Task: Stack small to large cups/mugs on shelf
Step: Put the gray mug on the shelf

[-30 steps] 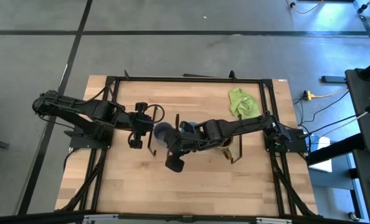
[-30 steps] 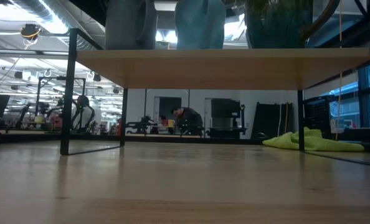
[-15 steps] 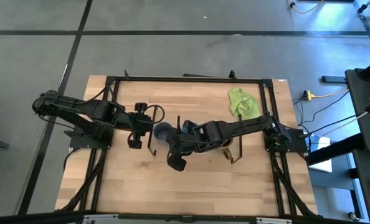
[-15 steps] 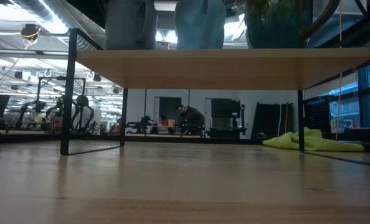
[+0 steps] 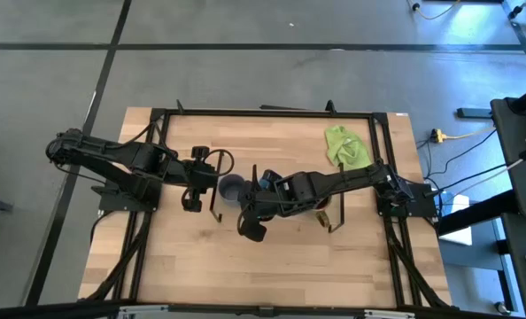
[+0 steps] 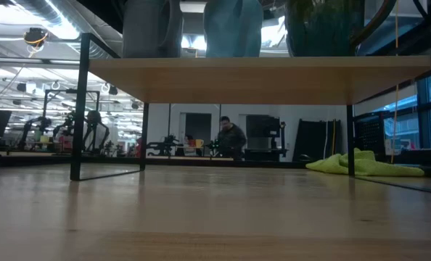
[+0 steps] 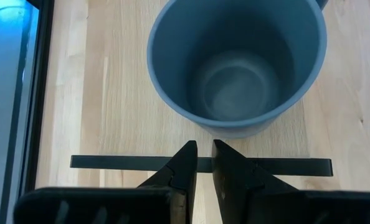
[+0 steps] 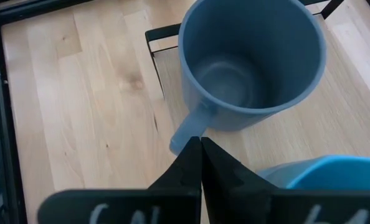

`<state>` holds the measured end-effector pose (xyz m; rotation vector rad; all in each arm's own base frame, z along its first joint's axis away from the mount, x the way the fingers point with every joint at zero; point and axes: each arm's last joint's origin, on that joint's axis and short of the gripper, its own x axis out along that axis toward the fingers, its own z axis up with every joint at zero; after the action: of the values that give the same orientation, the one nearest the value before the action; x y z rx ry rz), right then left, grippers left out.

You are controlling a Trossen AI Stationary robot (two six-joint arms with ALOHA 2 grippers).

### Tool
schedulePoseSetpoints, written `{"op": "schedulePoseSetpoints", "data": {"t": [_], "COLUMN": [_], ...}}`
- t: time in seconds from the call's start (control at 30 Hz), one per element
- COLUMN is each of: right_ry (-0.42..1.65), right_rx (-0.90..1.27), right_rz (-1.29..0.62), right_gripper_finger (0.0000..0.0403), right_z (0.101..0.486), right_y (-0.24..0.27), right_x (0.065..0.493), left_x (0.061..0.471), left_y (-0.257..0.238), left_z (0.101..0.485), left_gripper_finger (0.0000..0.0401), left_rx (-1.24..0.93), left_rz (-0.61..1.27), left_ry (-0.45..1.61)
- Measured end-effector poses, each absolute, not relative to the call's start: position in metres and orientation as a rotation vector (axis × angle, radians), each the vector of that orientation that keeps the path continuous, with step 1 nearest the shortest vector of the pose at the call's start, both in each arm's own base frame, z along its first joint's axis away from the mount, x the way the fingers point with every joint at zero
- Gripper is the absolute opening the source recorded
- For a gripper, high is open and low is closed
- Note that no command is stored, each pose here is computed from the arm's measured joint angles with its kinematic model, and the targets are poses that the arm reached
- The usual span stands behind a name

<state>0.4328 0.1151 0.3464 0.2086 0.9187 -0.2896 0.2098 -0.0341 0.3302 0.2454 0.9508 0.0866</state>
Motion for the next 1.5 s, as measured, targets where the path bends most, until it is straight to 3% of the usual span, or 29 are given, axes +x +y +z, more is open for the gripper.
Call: {"op": "schedulePoseSetpoints", "data": {"t": [1.5], "right_ry": [0.953], "right_rx": [0.24], "right_rz": [-0.278], "right_gripper_finger": [0.0], "right_z": [0.327], "right_y": [0.106], "right_x": [0.45], "left_x": [0.21], "left_y": [-0.034], "left_z": [0.331], "left_gripper_finger": [0.0045], "left_rx": [0.275], "left_rz": [0.073], "left_ry": [0.951]}}
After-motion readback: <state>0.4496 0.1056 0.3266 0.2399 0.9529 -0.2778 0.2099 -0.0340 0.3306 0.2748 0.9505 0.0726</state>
